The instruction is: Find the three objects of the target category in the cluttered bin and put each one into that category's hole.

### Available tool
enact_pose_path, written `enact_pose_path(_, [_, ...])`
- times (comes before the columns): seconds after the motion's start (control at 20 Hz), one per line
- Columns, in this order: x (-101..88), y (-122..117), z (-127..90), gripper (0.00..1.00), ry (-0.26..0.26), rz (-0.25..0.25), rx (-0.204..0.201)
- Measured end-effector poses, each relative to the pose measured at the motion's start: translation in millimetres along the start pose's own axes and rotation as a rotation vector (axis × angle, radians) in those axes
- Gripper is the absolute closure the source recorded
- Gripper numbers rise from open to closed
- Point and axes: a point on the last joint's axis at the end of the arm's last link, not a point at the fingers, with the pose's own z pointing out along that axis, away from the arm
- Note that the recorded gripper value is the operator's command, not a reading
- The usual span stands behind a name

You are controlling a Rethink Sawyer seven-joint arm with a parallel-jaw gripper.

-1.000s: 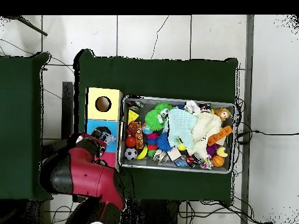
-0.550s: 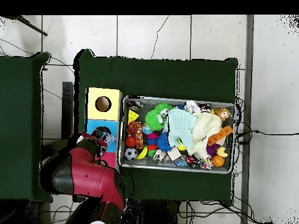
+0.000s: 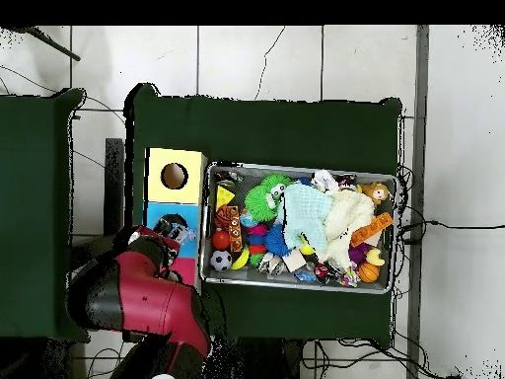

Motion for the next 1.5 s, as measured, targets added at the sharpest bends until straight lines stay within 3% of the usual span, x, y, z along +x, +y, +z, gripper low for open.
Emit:
enact_pose_path(0.75, [21.0, 23, -9, 1.0, 0.002, -0.032, -0.022])
enact_pose_path(1.5, [26.6, 19, 1, 1.0, 0.011, -0.036, -0.008])
